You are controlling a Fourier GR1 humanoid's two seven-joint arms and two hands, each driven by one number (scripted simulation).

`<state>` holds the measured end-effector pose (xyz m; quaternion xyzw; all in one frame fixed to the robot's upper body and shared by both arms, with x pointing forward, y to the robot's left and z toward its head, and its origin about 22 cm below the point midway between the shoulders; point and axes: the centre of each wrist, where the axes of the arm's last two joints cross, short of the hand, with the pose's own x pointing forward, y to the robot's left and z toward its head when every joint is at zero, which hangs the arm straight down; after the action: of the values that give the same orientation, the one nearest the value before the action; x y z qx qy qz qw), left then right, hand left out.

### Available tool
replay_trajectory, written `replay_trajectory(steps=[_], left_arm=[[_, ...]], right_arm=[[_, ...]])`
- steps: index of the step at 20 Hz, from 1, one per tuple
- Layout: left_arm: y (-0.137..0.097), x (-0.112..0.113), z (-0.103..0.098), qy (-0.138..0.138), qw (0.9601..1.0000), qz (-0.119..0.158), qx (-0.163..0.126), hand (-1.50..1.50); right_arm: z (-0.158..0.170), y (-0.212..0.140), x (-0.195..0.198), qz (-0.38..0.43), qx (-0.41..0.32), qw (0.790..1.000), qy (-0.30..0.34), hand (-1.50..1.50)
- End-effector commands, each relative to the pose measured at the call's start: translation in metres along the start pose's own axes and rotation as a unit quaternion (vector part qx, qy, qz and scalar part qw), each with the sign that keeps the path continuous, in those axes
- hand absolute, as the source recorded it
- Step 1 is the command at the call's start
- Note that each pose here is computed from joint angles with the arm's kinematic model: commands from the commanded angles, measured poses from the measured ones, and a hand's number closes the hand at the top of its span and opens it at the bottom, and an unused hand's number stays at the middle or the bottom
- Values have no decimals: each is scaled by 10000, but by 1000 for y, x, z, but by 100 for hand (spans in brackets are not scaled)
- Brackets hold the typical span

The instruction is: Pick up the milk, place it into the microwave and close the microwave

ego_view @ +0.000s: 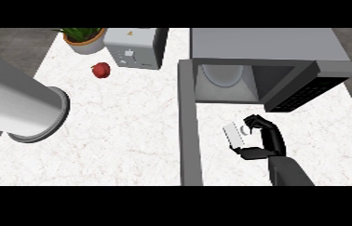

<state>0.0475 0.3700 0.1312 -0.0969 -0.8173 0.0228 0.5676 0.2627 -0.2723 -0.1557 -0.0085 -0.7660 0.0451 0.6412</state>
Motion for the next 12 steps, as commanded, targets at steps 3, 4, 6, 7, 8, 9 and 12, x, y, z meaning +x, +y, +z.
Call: replay_trajectory(steps=[3, 4, 6, 7, 8, 9, 12], left_arm=[[-5, 12, 3, -34, 9998, -21, -169, -150], [-12, 20, 9, 36, 9999, -118, -67, -150], [-3, 19, -3, -30, 9999, -72, -114, -150], [-1, 12, -10, -56, 9999, 0, -140, -150], [7, 15, 6, 32, 10000, -36, -37, -150], [-4, 12, 8, 39, 10000, -2, -43, -150], [-7, 3, -4, 100, 9999, -74, -1, -150]], right_arm=[[-23, 27, 7, 127, 17, 9988, -471, 150], [-30, 33, 11, 210, 133, 9983, -526, 150], [-49, 29, 21, 233, 106, 9979, -590, 150], [-64, 33, 29, 315, 84, 9970, -701, 150], [-51, 23, 24, 411, 81, 9970, -649, 150], [-78, 34, 39, 475, 54, 9962, -726, 150], [-92, 30, 47, 427, -94, 9965, -718, 150]])
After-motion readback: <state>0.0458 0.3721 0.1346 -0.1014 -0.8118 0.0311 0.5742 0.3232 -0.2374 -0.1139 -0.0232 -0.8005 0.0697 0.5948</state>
